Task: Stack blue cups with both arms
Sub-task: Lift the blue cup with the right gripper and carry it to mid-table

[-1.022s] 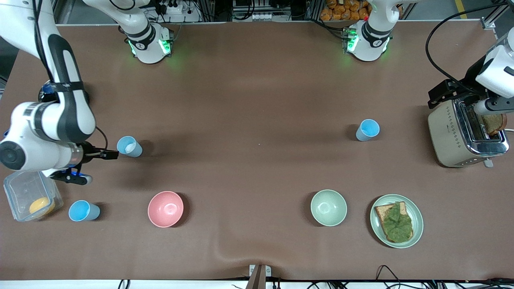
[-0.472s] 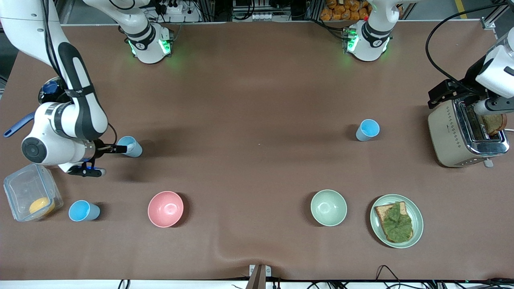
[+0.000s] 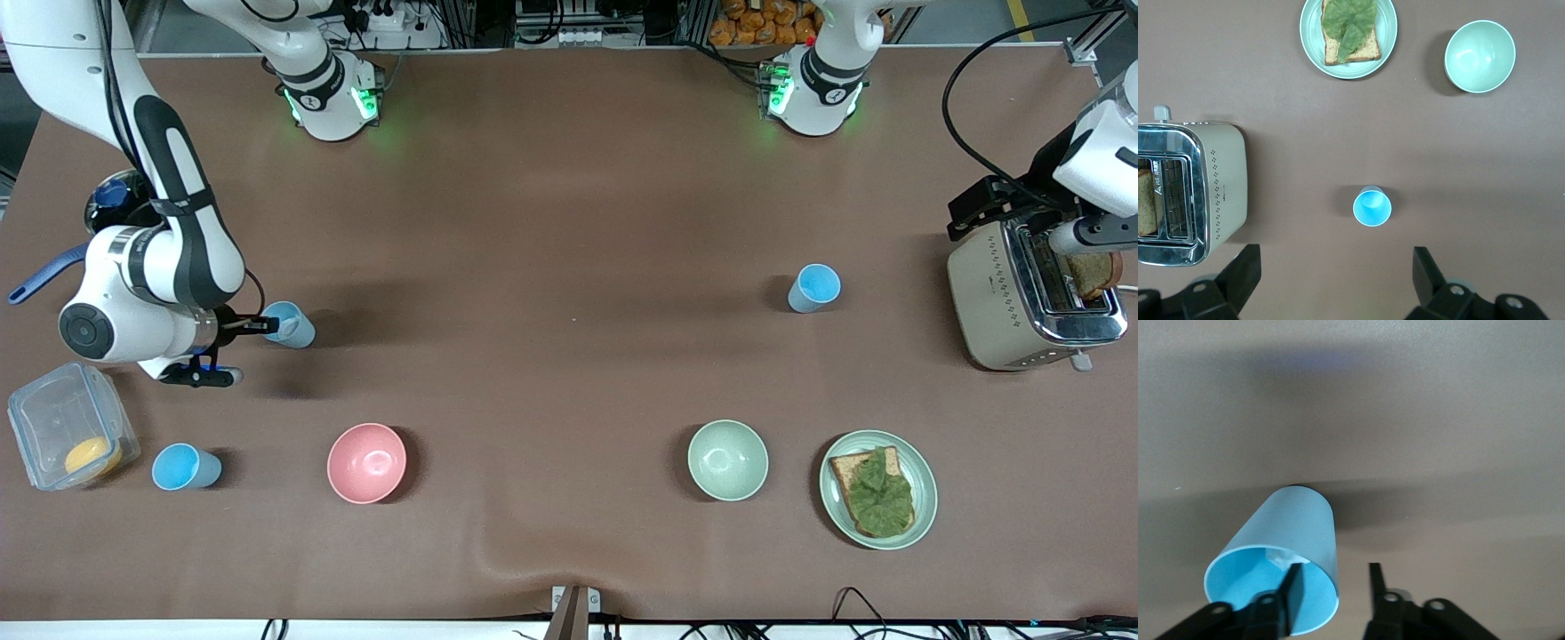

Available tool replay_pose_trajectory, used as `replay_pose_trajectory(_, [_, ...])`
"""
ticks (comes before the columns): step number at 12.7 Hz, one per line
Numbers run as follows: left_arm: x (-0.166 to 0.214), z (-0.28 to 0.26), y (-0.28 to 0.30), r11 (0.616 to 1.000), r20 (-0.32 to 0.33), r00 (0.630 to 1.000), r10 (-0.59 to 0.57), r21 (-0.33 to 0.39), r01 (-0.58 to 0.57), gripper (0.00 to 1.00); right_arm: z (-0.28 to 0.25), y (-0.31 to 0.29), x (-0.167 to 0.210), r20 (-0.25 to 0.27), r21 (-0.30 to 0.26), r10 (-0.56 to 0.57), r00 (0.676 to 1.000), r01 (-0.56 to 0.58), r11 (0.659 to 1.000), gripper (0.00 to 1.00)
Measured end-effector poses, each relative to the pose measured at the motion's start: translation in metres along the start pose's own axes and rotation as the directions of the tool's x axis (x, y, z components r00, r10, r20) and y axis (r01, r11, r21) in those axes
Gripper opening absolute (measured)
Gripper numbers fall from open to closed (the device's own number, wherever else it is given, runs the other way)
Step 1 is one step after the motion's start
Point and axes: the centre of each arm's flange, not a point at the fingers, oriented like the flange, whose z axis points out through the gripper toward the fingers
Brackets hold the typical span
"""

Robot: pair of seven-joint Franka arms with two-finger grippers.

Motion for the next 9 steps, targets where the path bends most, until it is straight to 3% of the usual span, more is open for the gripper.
replay_pose_trajectory(3, [0.0,0.0,0.0,1.0,0.0,1.0,0.0,0.0,0.0,1.0,0.001,-0.001,-0.002,0.013,0.006,0.002,1.0,-0.002,1.0,0.07])
replay_pose_trajectory(4, [0.0,0.0,0.0,1.0,0.0,1.0,0.0,0.0,0.0,1.0,0.001,-0.002,-0.002,0.018,0.01,0.001,1.0,-0.001,1.0,0.02])
replay_pose_trajectory(7, [0.0,0.0,0.0,1.0,0.0,1.0,0.0,0.0,0.0,1.0,-0.016,-0.025,0.0,0.036,0.032,-0.002,0.999,0.0,0.999,0.02])
replay_pose_trajectory(9, [0.0,0.0,0.0,1.0,0.0,1.0,-0.001,0.0,0.001,1.0,-0.049,-0.075,0.0,0.045,0.056,0.052,0.998,-0.055,0.997,0.02])
